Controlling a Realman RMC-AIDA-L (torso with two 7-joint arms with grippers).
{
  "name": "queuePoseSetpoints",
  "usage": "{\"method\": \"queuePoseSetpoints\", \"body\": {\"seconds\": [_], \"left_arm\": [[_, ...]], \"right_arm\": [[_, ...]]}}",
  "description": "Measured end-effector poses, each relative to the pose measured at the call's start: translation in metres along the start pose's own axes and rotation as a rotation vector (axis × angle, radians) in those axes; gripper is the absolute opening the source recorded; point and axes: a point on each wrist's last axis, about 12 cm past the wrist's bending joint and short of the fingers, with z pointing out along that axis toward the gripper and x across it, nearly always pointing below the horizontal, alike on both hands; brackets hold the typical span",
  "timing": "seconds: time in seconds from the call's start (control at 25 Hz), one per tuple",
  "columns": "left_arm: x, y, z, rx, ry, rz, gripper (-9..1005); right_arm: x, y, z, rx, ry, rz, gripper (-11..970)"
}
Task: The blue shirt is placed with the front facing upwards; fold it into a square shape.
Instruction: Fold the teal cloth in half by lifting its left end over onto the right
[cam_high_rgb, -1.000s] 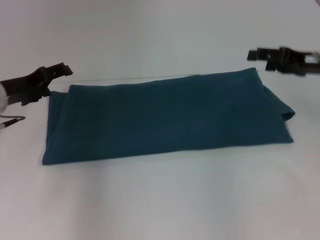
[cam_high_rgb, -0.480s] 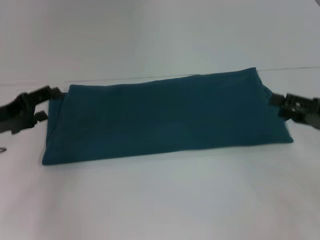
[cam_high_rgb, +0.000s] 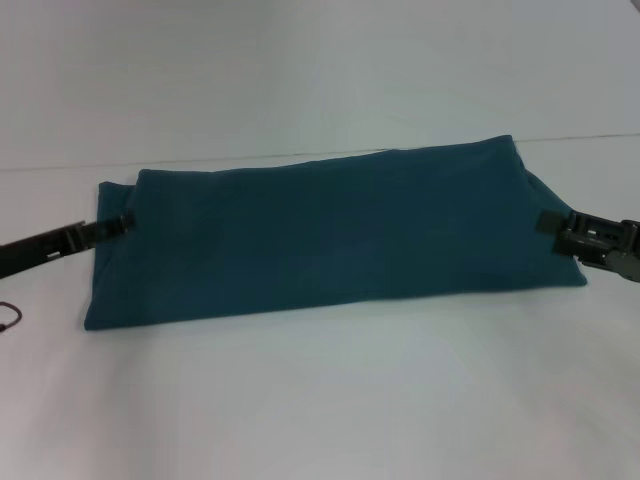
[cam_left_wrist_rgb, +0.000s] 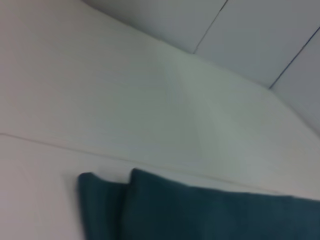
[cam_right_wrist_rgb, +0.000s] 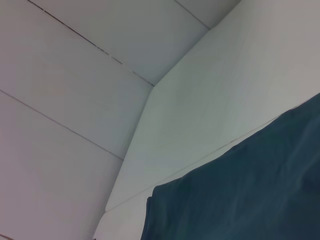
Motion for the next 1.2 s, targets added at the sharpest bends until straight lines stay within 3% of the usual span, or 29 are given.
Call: {"method": "queuePoseSetpoints", "body": {"seconds": [0.36,0.44,0.72,1.04,1.2], "left_arm": [[0.004,-0.003,0.019,-0.058,0.041,-0.263,925],[0.001,-0.005,0.023,-0.071,0.034,-0.245,924],[-0.004,-0.009,0.038,-0.142,0.032,-0.033,921],[-0.005,-0.004,0.042,-0.228,0.025,0.031,917],[-0.004,-0.002,0.046,-0.226,0.059,0.007,915]], "right_arm": [[0.002,-0.001,0.001,0.003,0.0,0.008,863],[0.002,-0.001,0.001,0.003,0.001,0.01,864],[0.002,-0.003,0.0,0.015,-0.003,0.007,863],[0.002,-0.003,0.0,0.015,-0.006,0.008,863],[0.002,-0.003,0.0,0.015,-0.006,0.011,863]]}}
